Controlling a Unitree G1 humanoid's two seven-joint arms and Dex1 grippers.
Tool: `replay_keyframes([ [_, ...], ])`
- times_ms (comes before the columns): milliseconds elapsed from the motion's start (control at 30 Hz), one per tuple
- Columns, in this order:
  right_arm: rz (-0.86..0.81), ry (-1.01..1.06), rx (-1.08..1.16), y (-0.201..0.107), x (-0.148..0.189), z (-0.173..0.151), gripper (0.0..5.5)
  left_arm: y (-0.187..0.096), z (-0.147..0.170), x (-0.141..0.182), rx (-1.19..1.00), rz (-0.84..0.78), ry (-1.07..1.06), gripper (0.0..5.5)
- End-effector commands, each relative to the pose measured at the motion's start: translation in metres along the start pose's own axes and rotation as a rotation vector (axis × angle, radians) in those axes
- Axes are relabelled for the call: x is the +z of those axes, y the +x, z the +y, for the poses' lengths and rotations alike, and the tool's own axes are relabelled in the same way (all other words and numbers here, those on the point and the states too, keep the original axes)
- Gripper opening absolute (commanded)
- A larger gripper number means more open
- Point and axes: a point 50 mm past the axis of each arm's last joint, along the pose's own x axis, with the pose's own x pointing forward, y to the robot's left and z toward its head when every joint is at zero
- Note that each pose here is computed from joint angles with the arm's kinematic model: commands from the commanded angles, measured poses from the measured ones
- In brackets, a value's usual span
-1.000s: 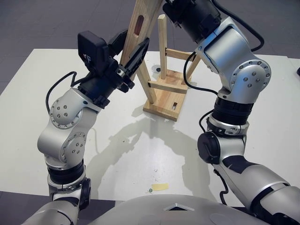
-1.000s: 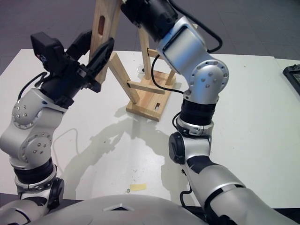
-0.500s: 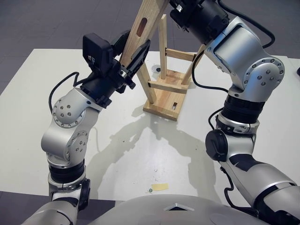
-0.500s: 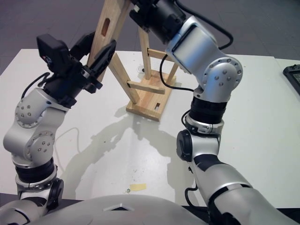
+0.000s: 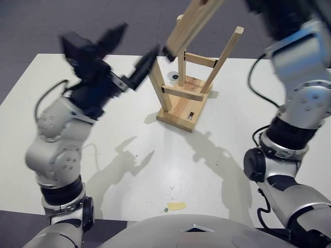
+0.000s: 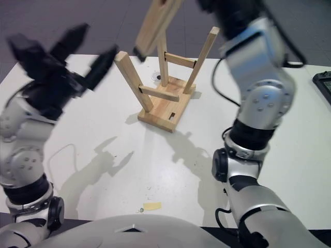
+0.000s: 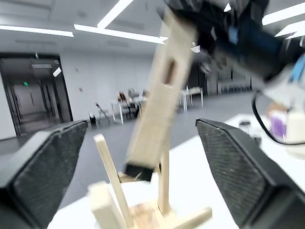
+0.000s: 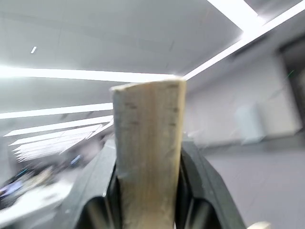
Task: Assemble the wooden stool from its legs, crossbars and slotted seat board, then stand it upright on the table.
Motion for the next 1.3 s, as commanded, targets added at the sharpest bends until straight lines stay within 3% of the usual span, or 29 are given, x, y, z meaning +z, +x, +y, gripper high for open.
replay_keyframes([
  [33, -0.201, 0.081, -0.151, -0.029, 0.035, -0.031, 1.03, -0.012, 0.016, 0.039, 0.067, -0.263, -0.122, 5.05],
  [100, -0.19, 0.068, -0.319, -0.04, 0.035, -0.056, 1.03, -0.017, 0.025, 0.044, 0.146, -0.321, -0.163, 5.33],
  [200, -0.02, -0.087, -0.55, -0.067, 0.009, -0.082, 1.03, -0.032, 0.068, 0.044, 0.488, -0.384, -0.204, 5.4],
  [300, 0.045, -0.149, -0.706, -0.092, -0.009, -0.096, 1.03, -0.047, 0.1, 0.033, 0.779, -0.395, -0.211, 5.4],
  [433, 0.136, -0.102, -0.794, -0.111, -0.046, -0.097, 1.03, -0.051, 0.117, 0.007, 1.03, -0.272, -0.098, 5.4],
  [700, 0.201, 0.157, -0.898, -0.139, -0.099, -0.087, 1.03, -0.029, 0.117, -0.012, 1.084, -0.25, -0.093, 5.4],
  [933, 0.143, 0.305, -0.934, -0.142, -0.103, -0.083, 1.03, -0.014, 0.114, -0.02, 1.06, -0.244, -0.115, 5.4],
  [1100, 0.169, 0.278, -0.942, -0.141, -0.106, -0.081, 1.03, -0.013, 0.112, -0.022, 1.061, -0.243, -0.116, 5.4],
  [1300, 0.243, 0.234, -1.077, -0.16, -0.129, -0.087, 1.03, -0.013, 0.113, -0.021, 1.069, -0.253, -0.114, 5.4],
])
